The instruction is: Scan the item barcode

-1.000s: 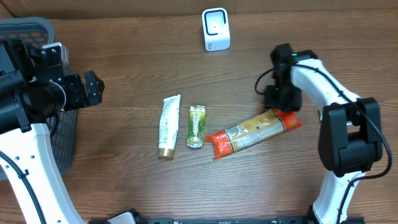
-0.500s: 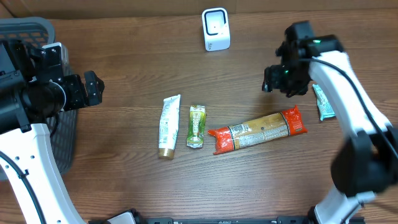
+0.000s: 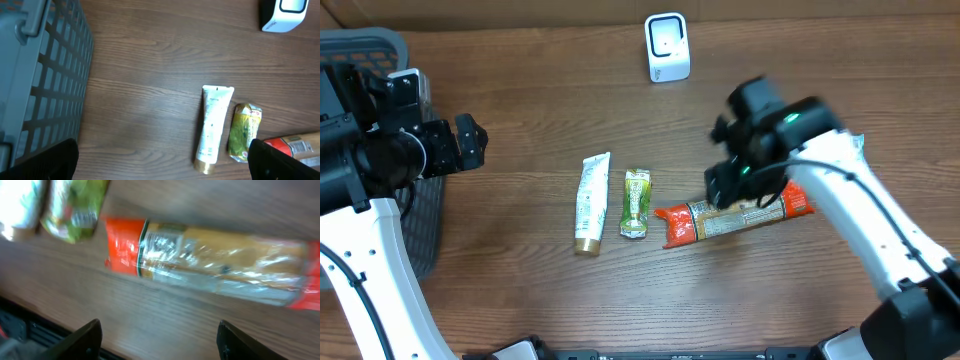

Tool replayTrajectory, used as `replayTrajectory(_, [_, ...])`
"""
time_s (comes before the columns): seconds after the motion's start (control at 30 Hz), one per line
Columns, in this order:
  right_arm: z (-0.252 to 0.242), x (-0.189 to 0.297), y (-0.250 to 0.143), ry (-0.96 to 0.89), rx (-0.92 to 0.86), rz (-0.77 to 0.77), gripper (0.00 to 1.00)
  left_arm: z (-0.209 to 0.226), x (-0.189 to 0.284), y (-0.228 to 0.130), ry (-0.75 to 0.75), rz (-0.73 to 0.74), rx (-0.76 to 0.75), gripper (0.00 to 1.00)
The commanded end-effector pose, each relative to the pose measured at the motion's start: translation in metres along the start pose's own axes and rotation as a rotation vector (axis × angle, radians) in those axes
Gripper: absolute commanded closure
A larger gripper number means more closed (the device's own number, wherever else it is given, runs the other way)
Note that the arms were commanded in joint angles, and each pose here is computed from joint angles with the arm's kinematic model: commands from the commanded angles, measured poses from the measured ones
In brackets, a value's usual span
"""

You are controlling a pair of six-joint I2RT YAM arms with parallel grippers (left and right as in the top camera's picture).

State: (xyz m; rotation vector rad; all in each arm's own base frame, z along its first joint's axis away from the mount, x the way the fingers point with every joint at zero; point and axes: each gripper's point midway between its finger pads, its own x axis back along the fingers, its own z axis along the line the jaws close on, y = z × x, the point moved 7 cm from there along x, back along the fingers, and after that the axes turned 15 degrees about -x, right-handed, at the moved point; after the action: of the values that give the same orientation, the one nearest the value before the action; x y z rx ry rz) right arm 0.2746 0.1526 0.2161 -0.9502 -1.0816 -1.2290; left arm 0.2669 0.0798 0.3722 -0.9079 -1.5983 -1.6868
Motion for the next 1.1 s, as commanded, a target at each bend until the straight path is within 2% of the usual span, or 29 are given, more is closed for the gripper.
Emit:
replayTrajectory(0.0, [0.005,-0.038,-0.019,-0.026,0.078,0.083,0.26,0.000,0.003,0.003,-0.008,-0.016,-0.015,0.00])
replayTrajectory(0.33, [0.023,-0.087,-0.053,-0.039,0.256,0.150,0.34,0.000,0.003,0.003,-0.008,-0.016,-0.015,0.00])
replayTrajectory(0.5, [0.027,-0.100,-0.068,-0.047,0.325,0.184,0.28,0.000,0.003,0.003,-0.008,-0.016,-0.015,0.00])
replayTrajectory(0.63, [0.023,-0.110,-0.072,-0.039,0.342,0.189,0.19,0.000,0.003,0.003,-0.008,-0.016,-0.015,0.00])
replayTrajectory(0.73, [0.023,-0.116,-0.072,-0.012,0.378,0.180,0.16,0.000,0.003,0.003,-0.008,-0.016,-0.015,0.00])
replayTrajectory(0.93, [0.019,-0.124,-0.063,-0.062,0.386,0.131,0.19,0.000,0.003,0.003,-0.008,-0.016,-0.015,0.00])
replayTrajectory(1.07, [0.012,-0.123,-0.047,-0.102,0.359,0.056,0.17,0.000,0.003,0.003,-0.008,-0.016,-0.015,0.00])
